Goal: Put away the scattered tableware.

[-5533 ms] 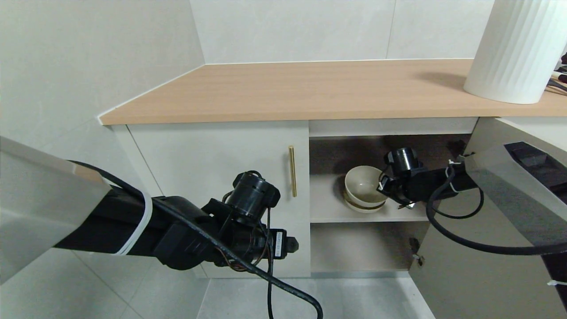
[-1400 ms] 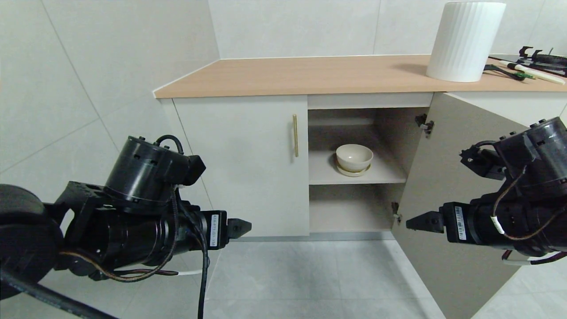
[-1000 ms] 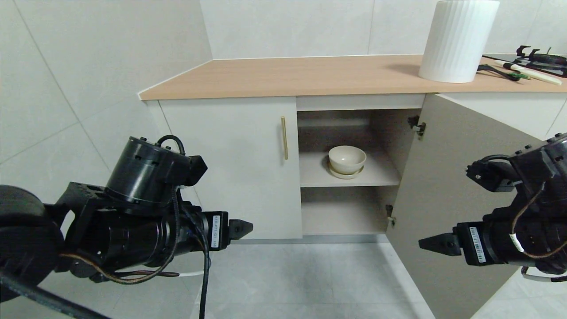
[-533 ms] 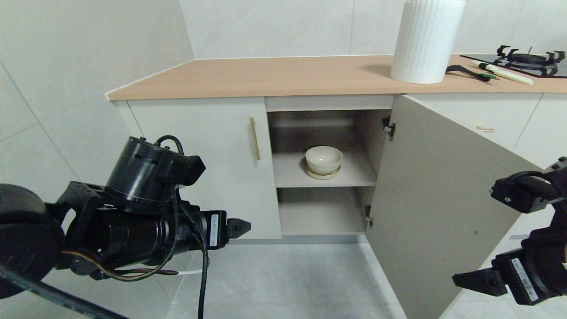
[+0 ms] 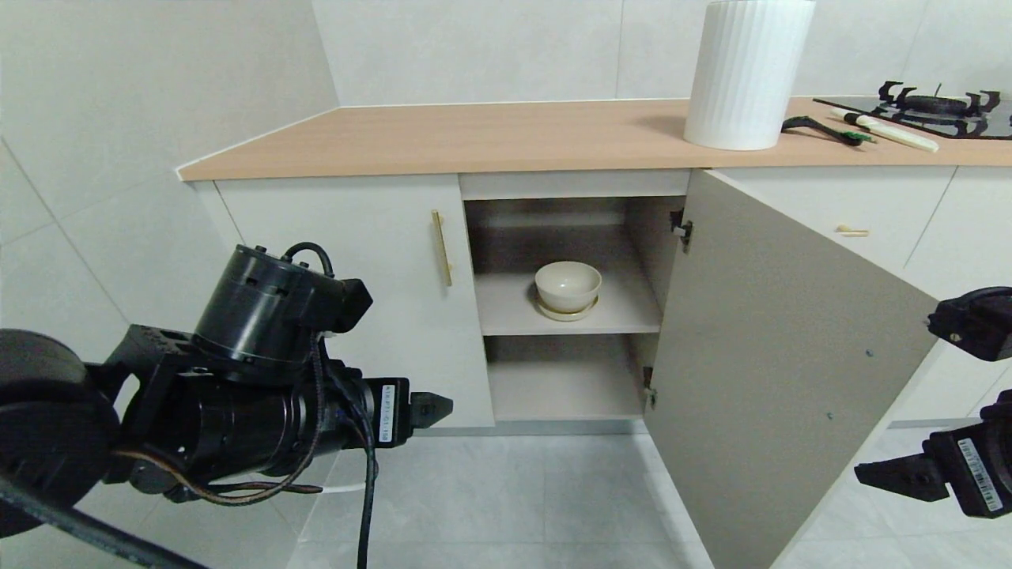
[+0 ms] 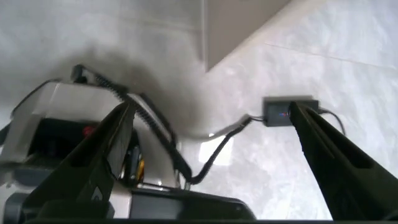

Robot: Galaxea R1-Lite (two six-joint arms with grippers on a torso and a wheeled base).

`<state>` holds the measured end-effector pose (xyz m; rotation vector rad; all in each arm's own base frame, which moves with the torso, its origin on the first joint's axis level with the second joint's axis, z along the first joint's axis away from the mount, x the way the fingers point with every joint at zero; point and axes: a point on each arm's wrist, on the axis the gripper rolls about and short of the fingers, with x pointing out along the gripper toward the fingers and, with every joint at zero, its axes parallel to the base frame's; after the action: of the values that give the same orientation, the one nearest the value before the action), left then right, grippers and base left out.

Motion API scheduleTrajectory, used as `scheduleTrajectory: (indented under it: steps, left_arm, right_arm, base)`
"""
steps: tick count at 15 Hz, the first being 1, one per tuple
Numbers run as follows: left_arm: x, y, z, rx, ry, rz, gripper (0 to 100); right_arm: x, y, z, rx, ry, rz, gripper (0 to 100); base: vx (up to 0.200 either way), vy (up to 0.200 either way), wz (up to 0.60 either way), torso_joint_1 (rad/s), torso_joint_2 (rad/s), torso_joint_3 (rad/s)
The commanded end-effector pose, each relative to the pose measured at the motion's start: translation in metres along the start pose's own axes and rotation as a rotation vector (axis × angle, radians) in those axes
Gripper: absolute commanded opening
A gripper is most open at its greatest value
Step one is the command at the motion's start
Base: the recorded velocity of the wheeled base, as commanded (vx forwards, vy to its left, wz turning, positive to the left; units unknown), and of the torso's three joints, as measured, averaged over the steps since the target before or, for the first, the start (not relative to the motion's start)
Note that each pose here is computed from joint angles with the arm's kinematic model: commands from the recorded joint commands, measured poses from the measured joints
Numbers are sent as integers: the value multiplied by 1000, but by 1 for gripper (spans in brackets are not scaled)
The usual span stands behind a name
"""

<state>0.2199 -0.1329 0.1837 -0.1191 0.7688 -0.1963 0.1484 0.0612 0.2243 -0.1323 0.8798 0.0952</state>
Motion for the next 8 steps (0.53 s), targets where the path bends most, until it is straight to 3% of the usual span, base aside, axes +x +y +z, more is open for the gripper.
scheduleTrajectory:
  steps: [1,8]
  left_arm:
    - [1,0,0,0,3,2,100]
    - [1,0,0,0,3,2,100]
  right_arm:
    - [0,-22,6,63,-14,-85,100]
    - [4,-64,18,162,-54,-237,100]
  base:
    - [0,0,0,0,0,0]
    - [0,0,0,0,0,0]
